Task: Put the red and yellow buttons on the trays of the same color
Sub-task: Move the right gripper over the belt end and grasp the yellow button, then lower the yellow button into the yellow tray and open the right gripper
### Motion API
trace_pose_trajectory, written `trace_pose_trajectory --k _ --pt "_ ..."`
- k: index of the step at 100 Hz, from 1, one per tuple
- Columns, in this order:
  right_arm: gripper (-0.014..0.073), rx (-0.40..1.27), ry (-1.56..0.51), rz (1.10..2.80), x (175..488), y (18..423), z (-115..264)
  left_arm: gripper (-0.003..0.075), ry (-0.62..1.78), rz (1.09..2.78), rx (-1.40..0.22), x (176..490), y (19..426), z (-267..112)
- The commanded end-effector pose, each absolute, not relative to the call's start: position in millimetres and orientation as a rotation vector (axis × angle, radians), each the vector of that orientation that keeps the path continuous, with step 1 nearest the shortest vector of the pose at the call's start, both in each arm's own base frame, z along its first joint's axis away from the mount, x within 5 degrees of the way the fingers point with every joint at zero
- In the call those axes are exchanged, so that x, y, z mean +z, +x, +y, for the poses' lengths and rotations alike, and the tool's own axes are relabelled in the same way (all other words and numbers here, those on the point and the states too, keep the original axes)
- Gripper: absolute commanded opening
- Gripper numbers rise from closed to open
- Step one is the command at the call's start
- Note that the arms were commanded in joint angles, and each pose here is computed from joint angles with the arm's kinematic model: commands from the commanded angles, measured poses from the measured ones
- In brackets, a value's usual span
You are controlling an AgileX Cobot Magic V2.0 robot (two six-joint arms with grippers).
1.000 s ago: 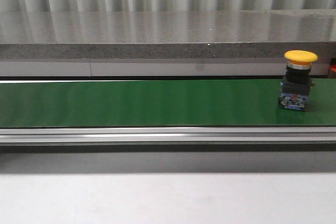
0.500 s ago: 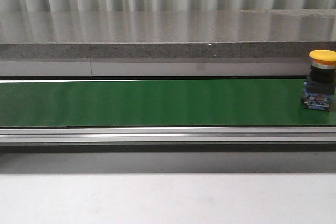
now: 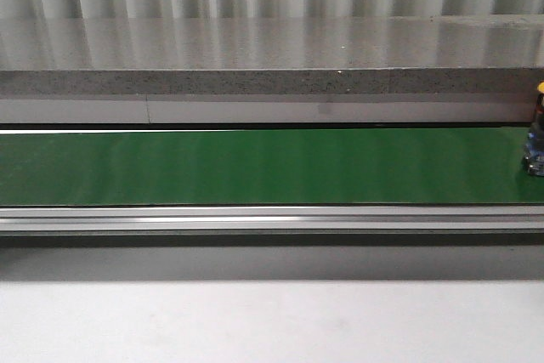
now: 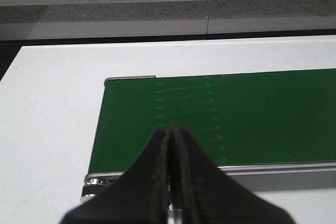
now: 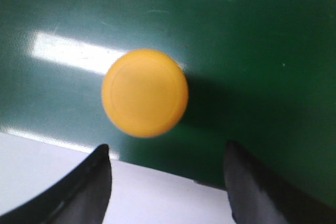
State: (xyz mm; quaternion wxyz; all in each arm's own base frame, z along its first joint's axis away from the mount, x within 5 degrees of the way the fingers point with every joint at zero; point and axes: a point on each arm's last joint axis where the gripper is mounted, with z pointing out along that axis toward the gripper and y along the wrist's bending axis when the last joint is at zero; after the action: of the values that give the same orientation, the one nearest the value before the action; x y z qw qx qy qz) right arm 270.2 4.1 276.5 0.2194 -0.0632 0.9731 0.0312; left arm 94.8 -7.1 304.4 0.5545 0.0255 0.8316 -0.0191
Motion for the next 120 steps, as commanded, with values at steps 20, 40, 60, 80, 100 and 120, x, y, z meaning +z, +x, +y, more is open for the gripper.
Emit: trace_pose_trajectory --k 20,40,60,80,100,120 --pt "0.0469 0.064 -0.167 2.568 278.2 292.1 3.3 -0.002 0.075 1.867 -0.065 318.7 96.8 -9.2" --pt "0.0468 0.058 -0.159 2.559 269.8 301.3 2.7 -0.002 0.075 1.867 -0.065 318.7 96.8 -9.2" --pt "0.0269 0.061 -0.16 2.581 266.3 302.0 2.5 -0.002 0.075 1.867 -0.065 318.7 96.8 -9.2" --pt "0.012 0.08 -0.149 2.62 274.0 298.8 3.3 -0.002 0.075 1.867 -0.065 318.7 96.8 -9.2" --pt "0.0119 0.078 -0.1 2.593 296.8 283.1 -1.2 -0.002 0.075 1.867 -0.065 318.7 96.8 -9.2" --pt "0.0119 0.025 0.119 2.536 324.0 256.5 -30.9 -0.002 0.075 1.867 -0.065 318.7 96.8 -9.2"
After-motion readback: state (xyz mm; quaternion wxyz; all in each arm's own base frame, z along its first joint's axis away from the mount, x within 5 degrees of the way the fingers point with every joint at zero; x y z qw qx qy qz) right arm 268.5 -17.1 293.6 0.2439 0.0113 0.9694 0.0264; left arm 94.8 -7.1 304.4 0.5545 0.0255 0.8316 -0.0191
